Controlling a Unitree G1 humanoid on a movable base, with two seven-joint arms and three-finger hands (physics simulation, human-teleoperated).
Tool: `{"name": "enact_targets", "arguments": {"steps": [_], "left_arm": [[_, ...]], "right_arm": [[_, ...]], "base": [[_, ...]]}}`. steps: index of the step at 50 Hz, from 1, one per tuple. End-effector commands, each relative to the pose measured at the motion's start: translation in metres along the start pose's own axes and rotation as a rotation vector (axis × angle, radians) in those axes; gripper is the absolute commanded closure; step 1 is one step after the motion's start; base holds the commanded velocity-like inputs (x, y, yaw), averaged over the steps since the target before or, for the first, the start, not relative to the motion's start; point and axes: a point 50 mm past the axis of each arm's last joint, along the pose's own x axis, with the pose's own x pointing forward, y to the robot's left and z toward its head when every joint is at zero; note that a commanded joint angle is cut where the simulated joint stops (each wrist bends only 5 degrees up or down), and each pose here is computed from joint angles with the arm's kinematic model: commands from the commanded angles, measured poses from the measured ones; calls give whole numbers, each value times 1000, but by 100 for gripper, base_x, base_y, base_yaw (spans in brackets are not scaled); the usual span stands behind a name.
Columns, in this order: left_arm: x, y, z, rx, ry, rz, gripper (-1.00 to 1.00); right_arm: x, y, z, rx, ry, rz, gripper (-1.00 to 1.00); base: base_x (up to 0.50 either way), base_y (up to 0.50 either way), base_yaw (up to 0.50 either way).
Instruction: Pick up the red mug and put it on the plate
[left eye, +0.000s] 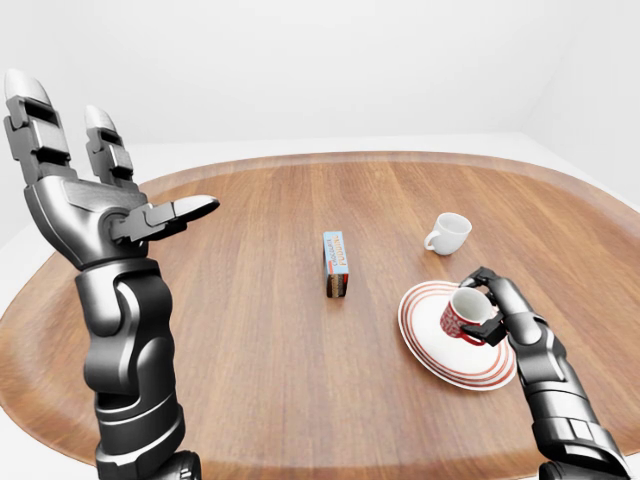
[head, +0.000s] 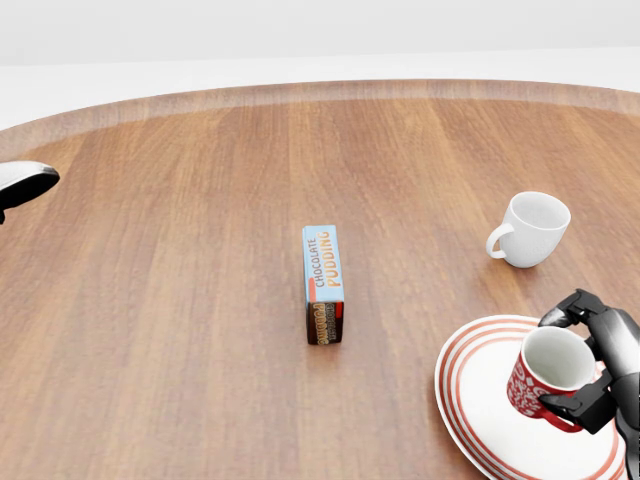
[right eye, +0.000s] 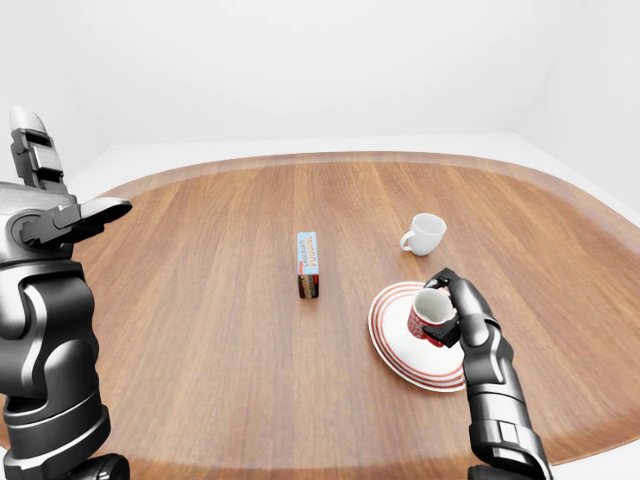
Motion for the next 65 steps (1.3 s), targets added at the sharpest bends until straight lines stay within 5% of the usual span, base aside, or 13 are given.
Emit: {"name": "enact_targets", "arguments": {"steps": [1, 21, 42, 43, 44, 65], "left_arm": [[0, 1, 0, 1, 1, 1, -100], [0, 2, -4, 10, 17, 3, -100], [1, 2, -4, 9, 14, 2, -100], [1, 2, -4, 11, 16, 2, -100], [1, 2, -5, 13, 18, 2, -100], [0, 3, -13, 31, 48, 2, -100]], "right_arm": [[8, -1, -10, -19, 69, -106, 100], [17, 28, -23, -27, 197, -116, 100], [16, 27, -32, -16, 245, -165, 100], [16, 29, -31, -18, 238, -142, -15], [16, 26, -28, -16, 224, -162, -100], [-5, 26, 29, -25, -105, -110, -100]], "base": [[0, 0, 0], [0, 0, 0], [0, 0, 0], [0, 0, 0], [0, 0, 0], [0, 0, 0]]}}
